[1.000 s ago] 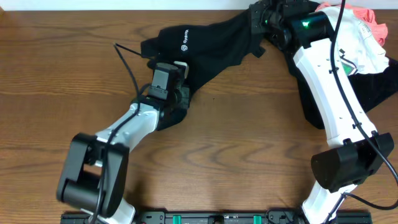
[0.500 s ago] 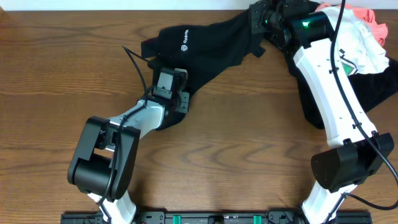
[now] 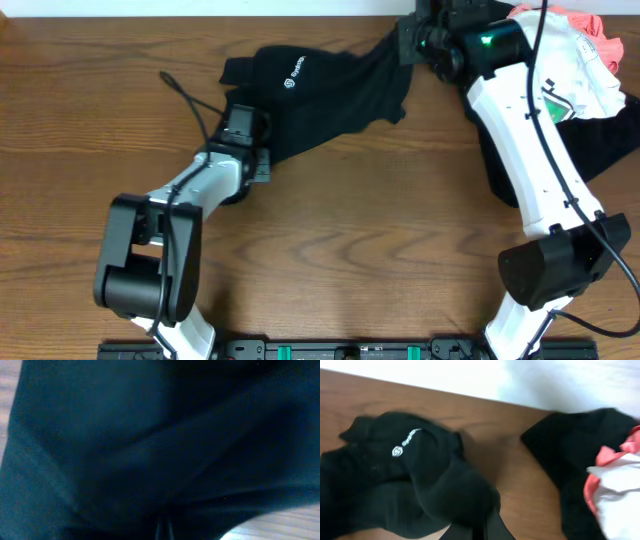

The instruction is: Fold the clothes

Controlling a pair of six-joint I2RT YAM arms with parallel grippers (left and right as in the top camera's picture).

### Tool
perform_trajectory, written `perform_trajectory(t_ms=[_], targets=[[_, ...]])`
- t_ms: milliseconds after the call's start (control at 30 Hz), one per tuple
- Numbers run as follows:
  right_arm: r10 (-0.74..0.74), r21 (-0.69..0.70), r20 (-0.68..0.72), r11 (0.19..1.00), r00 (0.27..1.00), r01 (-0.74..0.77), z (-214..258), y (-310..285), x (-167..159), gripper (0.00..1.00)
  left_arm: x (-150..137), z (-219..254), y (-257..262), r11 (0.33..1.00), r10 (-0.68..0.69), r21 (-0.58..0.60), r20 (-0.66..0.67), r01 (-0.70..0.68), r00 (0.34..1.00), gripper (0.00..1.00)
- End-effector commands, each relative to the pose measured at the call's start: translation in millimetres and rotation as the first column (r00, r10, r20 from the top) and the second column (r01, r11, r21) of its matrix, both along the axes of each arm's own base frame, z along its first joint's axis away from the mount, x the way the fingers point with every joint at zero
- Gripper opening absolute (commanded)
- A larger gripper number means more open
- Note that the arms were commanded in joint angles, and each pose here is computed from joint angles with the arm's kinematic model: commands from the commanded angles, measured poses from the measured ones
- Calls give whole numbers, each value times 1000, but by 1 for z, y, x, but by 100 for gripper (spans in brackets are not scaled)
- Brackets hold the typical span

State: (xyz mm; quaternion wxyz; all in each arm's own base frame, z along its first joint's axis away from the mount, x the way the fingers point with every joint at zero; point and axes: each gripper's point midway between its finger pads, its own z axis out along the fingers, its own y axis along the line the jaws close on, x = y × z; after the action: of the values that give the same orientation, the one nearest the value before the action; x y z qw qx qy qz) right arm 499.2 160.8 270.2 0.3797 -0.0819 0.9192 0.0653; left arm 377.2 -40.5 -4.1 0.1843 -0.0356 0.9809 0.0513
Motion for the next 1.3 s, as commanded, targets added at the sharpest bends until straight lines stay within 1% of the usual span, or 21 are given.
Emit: perform_trajectory(t_ms=[0, 100, 200, 333, 467, 567, 833, 867, 900, 967, 1067, 1100, 1167, 1267], targets=[[13, 30, -12, 999, 1000, -12, 3, 15, -9, 1, -46, -39, 35, 990, 132, 76, -171, -120, 976, 6], [22, 38, 10, 999, 1000, -22, 15, 18, -14, 1, -50, -37, 43, 982, 180, 95, -175, -165, 968, 6], [-5, 31, 83, 1000, 997, 3, 36, 12, -11, 1, -50, -33, 48, 976, 202, 116, -158, -185, 967, 6], [-27, -13, 218, 999, 976, 31, 62, -2, 9, 1, -42, -24, 47, 977, 201, 102, -119, -189, 972, 6], [-79, 5, 285, 997, 955, 81, 68, -20, 34, 1, -35, -16, 46, 977, 200, 89, -80, -193, 976, 6], [-98, 15, 287, 995, 953, 98, 60, -29, 47, 1, -31, -14, 46, 977, 200, 84, -65, -195, 978, 6], [-122, 0, 257, 992, 959, 126, 31, -37, 65, 1, -31, -14, 46, 977, 200, 84, -65, -195, 978, 6], [-120, -1, 254, 992, 960, 125, 29, -36, 66, 3, -31, -14, 46, 977, 200, 84, -65, -195, 978, 6], [-120, -2, 255, 992, 959, 125, 29, -36, 66, 17, -31, -14, 46, 977, 200, 83, -65, -195, 978, 6], [-133, -6, 269, 990, 954, 140, 31, -39, 68, 31, -31, -14, 46, 977, 200, 83, -64, -195, 978, 6], [-205, -20, 332, 974, 921, 224, 42, -57, 78, 88, -31, -14, 45, 978, 199, 80, -66, -194, 978, 6], [-222, -19, 347, 970, 911, 243, 45, -63, 81, 99, -32, -14, 44, 978, 198, 78, -67, -193, 978, 6], [-218, -15, 332, 972, 918, 236, 41, -67, 81, 99, -32, -14, 44, 978, 198, 77, -68, -192, 978, 6], [-143, 2, 203, 989, 969, 146, 19, -53, 63, 99, -32, -14, 44, 978, 198, 77, -68, -192, 978, 6]])
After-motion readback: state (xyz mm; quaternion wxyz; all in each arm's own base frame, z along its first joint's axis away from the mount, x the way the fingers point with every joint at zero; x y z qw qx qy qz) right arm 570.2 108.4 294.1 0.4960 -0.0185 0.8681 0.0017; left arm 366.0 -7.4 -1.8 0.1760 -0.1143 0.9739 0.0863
